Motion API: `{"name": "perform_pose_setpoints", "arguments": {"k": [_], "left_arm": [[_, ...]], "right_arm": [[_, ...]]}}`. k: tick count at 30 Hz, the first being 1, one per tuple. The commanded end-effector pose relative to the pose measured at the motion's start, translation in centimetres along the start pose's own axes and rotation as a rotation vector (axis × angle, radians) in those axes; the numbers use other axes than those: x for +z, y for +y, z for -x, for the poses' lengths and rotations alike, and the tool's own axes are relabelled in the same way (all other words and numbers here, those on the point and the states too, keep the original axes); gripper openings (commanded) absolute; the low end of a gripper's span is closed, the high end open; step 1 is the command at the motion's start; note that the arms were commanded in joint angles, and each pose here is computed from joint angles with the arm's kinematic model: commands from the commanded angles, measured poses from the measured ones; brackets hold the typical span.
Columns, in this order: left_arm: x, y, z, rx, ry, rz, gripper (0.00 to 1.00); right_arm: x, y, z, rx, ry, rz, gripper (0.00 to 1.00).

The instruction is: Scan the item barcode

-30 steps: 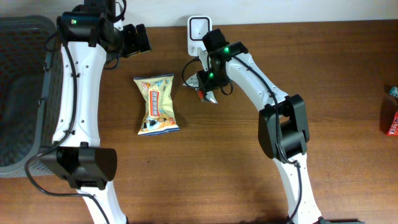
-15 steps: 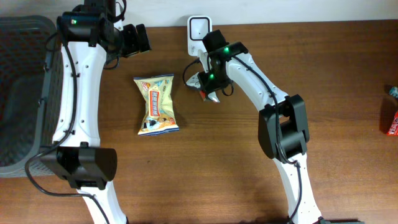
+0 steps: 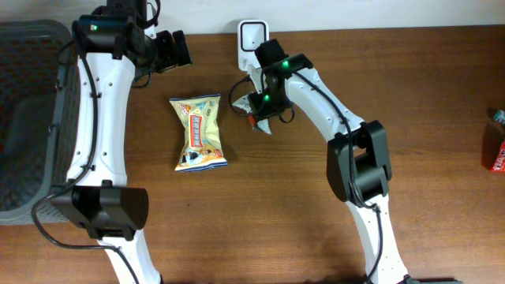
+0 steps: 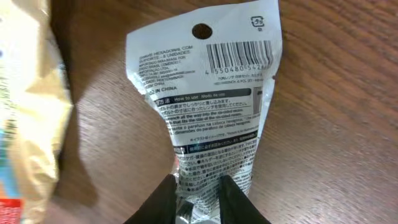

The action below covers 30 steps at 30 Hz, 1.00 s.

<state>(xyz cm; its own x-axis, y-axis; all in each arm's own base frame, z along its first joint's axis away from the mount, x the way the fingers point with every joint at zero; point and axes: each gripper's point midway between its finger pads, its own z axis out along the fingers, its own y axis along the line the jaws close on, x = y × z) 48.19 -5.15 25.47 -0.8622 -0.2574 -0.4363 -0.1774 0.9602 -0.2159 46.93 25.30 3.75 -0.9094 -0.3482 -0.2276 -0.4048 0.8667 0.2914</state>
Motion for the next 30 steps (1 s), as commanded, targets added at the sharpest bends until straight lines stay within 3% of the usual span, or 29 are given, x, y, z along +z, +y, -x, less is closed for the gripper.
{"name": "perform_pose_setpoints", "arguments": {"k": [1,12,16,19,24,30], "left_arm": [[-0.4,0.4,0.2,-0.012,-0.012,0.011,0.99],[-0.5,0.4,0.2,-0.011,-0.013,0.010,0.99],[-0.4,0.4,0.2,-0.012,-0.012,0.011,0.99],[-0.5,0.4,0.2,-0.012,-0.013,0.010,0.99],[-0.5,0.4,0.2,-0.011,-0.013,0.010,0.99],[-0.5,0.4,0.2,-0.011,-0.013,0.010,0.99]], "right_arm": [[-0.2,-2.6,-0.2,0.202,0.010,0.054,0.22],[-0.8,-11.2,-4.3,0.401,0.092,-0.063,0.27],[0.4,-12.3,-5.6,0.411,0.114,-0.096,0.28],[0.5,-12.5,-5.8,0.357,0.120,-0.108,0.35],[0.3,-12.7,-6.0,0.372,0.125,-0.102,0.34],[-1.7,-9.9,-4.3,0.464,0.061,0.297,0.20]]}}
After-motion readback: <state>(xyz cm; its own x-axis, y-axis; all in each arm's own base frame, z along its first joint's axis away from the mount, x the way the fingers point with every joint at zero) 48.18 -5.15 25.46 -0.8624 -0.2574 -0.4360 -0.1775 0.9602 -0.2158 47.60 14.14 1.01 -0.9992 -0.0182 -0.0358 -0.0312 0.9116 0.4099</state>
